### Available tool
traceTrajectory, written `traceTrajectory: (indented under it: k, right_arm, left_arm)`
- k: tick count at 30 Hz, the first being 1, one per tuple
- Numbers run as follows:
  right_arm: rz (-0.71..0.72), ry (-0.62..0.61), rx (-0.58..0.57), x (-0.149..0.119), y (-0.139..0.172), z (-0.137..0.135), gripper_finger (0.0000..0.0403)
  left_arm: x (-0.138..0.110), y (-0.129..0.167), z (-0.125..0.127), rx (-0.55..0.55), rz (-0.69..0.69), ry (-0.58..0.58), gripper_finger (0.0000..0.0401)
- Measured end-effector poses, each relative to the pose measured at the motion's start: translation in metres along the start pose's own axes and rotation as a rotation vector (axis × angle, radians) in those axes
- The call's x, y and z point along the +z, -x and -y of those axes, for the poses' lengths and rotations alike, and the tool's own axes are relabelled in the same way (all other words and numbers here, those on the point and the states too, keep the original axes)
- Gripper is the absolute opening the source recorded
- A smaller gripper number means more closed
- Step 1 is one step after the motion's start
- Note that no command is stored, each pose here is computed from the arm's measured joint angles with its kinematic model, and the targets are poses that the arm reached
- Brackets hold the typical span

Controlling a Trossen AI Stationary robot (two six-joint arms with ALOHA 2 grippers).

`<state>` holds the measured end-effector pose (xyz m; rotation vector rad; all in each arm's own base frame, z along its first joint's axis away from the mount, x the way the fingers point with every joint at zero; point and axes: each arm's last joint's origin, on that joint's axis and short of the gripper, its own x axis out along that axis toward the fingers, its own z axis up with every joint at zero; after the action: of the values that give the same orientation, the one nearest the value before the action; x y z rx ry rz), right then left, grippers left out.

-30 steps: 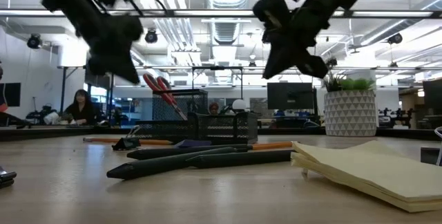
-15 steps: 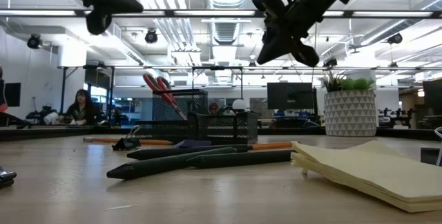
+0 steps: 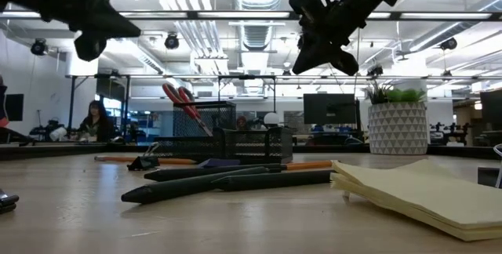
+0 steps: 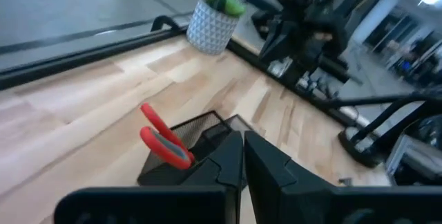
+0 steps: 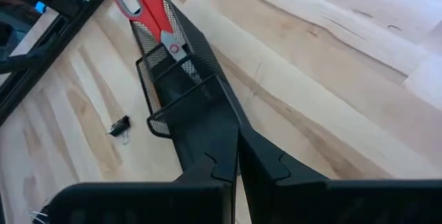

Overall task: Pick and place office supplies into organizer
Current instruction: Adjust the desk organizer on the table

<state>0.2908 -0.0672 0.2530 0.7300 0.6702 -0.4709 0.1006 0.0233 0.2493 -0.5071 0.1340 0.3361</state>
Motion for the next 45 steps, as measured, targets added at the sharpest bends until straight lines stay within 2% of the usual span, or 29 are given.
traceTrajectory:
  k: [14,29,39,45]
  right_arm:
    - [0.009,0.011,0.001,0.001,0.000,0.000,0.0008]
    - [0.034,0.008,0.023,0.004,0.003,-0.001,0.0009]
    - [-0.028,0.034,0.099,0.001,0.004,-0.005,0.0009]
    - [-0.024,0.047,0.095,0.001,0.004,-0.004,0.0009]
  left_arm:
    - [-0.022,0.017,-0.013,-0.061,0.103,0.023,0.0000]
    - [-0.042,0.006,-0.023,-0.029,0.045,0.017,0.0000]
    - [-0.055,-0.001,-0.030,-0.001,-0.006,0.012,0.0000]
    - [-0.057,-0.002,-0.031,0.006,-0.018,0.010,0.0000]
